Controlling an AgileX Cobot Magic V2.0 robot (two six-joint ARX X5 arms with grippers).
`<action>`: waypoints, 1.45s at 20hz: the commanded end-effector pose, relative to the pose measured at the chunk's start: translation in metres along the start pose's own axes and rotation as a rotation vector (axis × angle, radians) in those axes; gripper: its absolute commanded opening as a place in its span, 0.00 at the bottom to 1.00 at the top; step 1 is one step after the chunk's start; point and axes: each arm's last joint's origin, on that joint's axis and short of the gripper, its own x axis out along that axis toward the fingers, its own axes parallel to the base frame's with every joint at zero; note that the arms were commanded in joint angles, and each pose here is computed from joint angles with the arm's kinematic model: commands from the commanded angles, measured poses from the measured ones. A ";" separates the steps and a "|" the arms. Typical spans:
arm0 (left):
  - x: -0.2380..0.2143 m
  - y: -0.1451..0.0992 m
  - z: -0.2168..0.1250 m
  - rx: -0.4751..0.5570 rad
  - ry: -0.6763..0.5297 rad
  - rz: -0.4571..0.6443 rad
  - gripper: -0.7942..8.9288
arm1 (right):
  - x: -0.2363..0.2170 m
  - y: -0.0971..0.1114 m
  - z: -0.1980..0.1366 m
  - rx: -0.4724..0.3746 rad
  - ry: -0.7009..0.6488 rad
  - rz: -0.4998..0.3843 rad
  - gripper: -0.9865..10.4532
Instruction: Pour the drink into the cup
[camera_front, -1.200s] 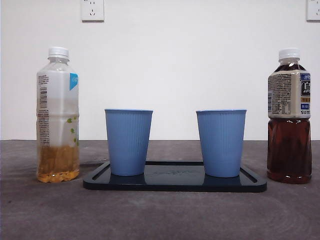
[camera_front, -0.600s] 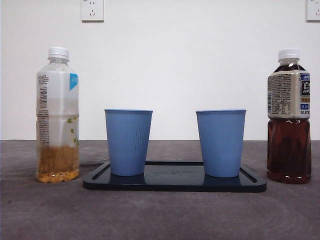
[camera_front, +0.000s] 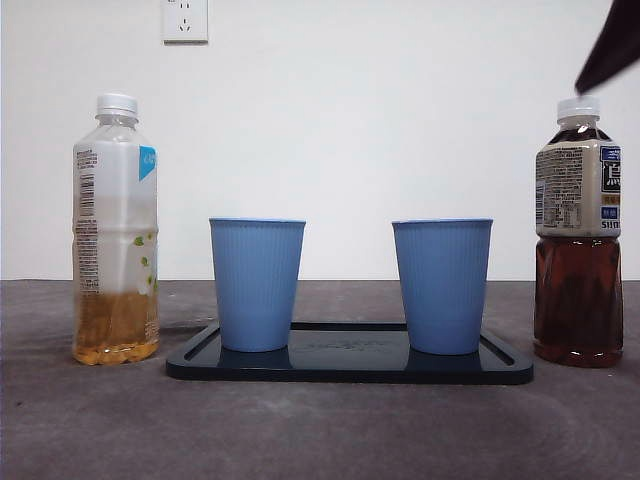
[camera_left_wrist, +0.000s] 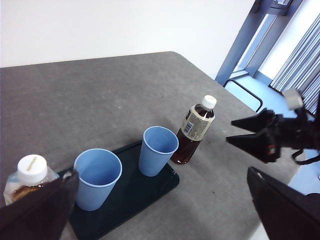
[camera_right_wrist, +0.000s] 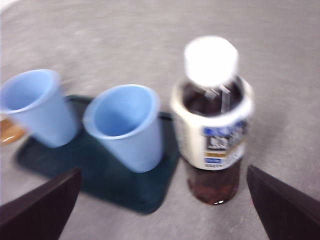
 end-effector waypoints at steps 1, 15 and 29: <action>-0.002 -0.002 0.005 0.023 -0.020 -0.005 0.63 | 0.012 -0.005 -0.012 0.057 -0.066 -0.029 0.54; -0.001 -0.003 0.003 0.010 0.001 -0.012 0.63 | 0.065 -0.025 -0.059 0.045 -0.224 -0.083 0.54; -0.001 -0.003 0.003 0.013 -0.001 -0.016 0.63 | 0.114 -0.038 -0.069 0.008 -0.235 -0.119 0.51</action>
